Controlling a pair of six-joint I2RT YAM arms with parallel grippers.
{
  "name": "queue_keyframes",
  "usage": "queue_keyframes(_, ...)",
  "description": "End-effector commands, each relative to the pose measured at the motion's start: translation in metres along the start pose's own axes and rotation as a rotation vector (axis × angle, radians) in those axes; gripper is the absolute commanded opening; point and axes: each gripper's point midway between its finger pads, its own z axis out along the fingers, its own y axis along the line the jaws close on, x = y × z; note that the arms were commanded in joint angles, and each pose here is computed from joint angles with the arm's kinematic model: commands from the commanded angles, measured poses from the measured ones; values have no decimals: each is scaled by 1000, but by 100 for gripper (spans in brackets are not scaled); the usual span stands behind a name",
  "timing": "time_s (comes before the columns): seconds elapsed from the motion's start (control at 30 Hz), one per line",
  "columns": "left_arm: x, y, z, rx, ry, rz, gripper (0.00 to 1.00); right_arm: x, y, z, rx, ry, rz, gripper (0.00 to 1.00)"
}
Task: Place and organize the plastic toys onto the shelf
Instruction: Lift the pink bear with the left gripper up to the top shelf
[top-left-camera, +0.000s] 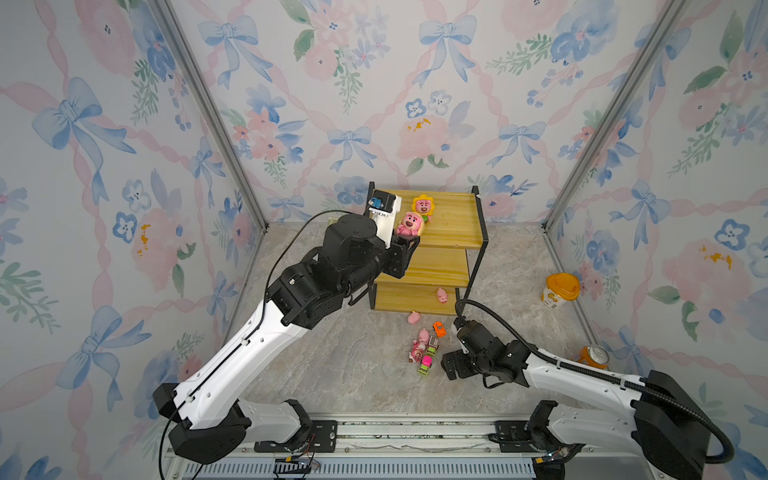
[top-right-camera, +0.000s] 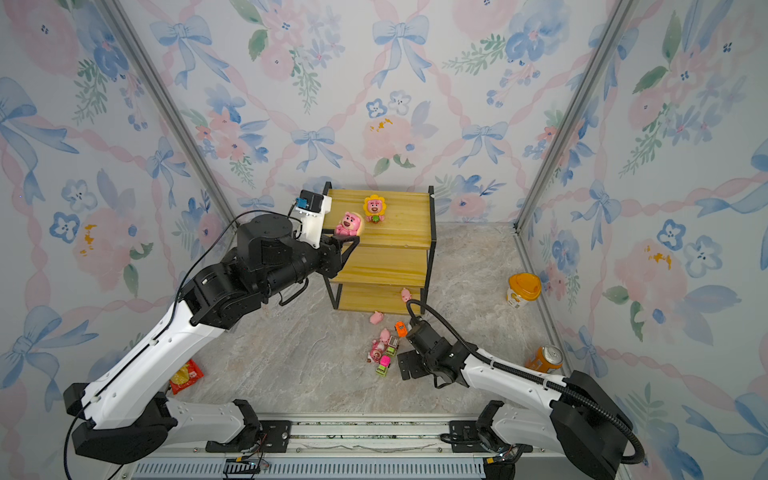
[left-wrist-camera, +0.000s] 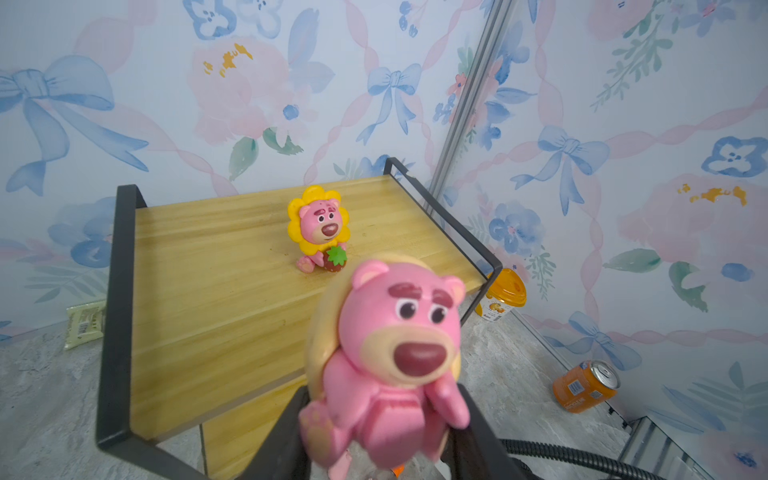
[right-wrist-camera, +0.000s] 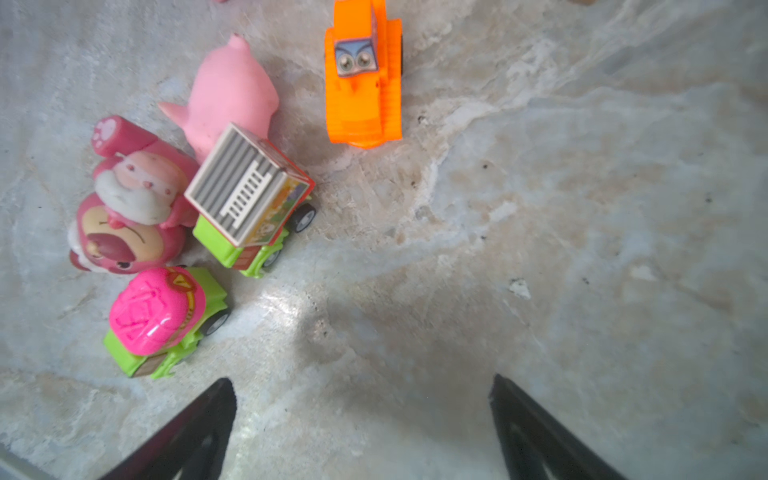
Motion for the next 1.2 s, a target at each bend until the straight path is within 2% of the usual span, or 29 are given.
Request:
queue_keyframes(0.0,-10,18,1,-18,2,6,10,3,-5,-2,9,-2,-8,98)
queue_keyframes(0.47,9,50,41,-69,114,14,12,0,-7,1,-2,-9,-2,98)
queue_keyframes(1.17,14,72,83,-186,145,11,10,-1,-8,10,-27,2,10,98)
